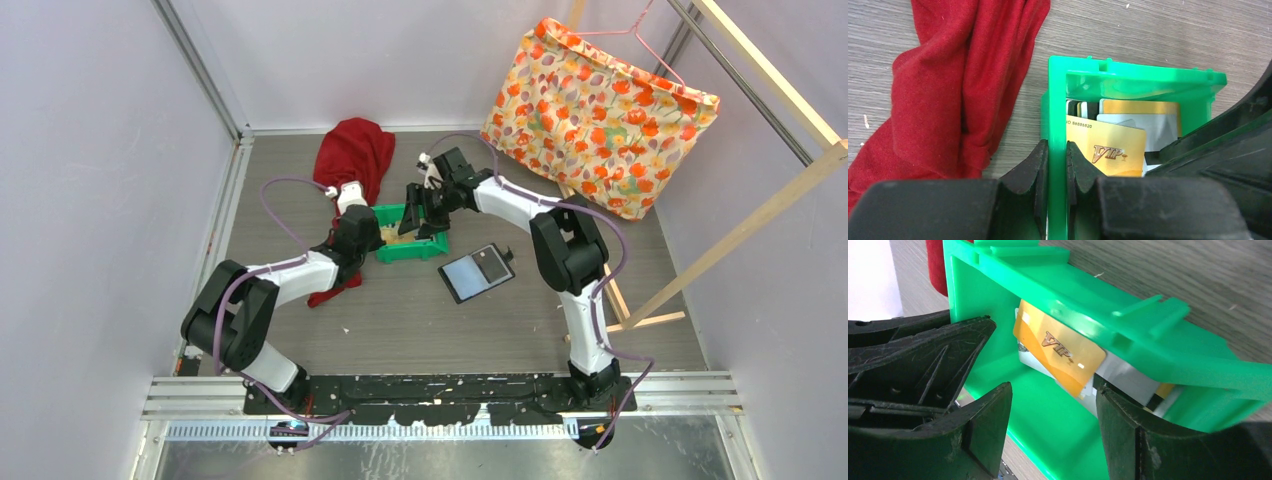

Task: Put the credit cards into the card holder
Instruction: Move the storage box to the center of the board, then pick up the credit card from the storage box.

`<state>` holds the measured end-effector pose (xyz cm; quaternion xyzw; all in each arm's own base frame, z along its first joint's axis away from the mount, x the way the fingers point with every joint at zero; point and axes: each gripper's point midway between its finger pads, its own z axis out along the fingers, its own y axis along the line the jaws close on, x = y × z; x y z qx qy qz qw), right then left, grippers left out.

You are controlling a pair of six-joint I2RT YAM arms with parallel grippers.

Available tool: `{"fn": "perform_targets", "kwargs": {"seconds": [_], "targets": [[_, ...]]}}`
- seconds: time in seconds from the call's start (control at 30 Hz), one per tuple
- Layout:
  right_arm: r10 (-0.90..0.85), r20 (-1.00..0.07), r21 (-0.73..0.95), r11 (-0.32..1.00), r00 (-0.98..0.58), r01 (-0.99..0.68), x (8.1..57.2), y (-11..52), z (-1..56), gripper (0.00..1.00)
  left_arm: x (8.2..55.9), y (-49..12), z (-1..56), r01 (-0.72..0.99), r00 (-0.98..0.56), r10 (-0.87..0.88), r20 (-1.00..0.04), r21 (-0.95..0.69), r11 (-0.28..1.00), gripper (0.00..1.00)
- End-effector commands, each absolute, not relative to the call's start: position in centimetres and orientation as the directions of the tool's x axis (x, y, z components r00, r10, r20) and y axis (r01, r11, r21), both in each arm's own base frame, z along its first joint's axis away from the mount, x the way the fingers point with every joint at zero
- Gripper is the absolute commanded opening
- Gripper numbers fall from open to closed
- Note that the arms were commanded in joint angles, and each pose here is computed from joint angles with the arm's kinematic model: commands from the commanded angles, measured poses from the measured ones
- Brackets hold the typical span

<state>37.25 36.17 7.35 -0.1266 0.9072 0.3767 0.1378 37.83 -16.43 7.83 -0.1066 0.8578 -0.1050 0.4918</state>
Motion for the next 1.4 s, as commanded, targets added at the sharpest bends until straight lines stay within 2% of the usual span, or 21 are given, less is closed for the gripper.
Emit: {"fn": "perform_targets", "kwargs": {"seconds": [0.0,0.3,0.77,1.13,1.27,1.37], "targets": [[-0.095,-0.384,0.608,0.722,-0.918,-0.329,38.2,36.7,6.8,0.67,38.9,-17.5,10.8,-0.069,-0.408,-0.37,-0.835,-0.376,0.924,0.0],[-0.129,-0.334,0.599,0.735,-0.934,-0.316,37.3,37.4,4.8,0.66,38.4,-17.9,10.5,-0.069,-0.423,-0.385,-0.82,-0.394,0.916,0.0],[-0.078,-0.342,0.812,0.477,-0.937,-0.336,37.4,41.8,10.2,0.63,38.2,-18.3,10.2,-0.069,-0.434,-0.402,-0.806,-0.415,0.907,0.0],[-0.026,-0.341,0.896,0.294,-0.94,-0.333,37.5,43.1,15.1,0.6,38.3,-18.2,10.3,-0.078,-0.43,-0.409,-0.805,-0.418,0.905,0.0],[-0.02,-0.333,0.892,0.317,-0.943,-0.321,37.7,43.0,15.0,0.58,38.3,-18.2,10.3,-0.08,-0.429,-0.411,-0.804,-0.419,0.904,0.0],[-0.039,-0.328,0.831,0.463,-0.944,-0.308,38.1,41.9,12.5,0.55,38.2,-18.2,10.3,-0.081,-0.429,-0.411,-0.804,-0.419,0.904,0.0]]}}
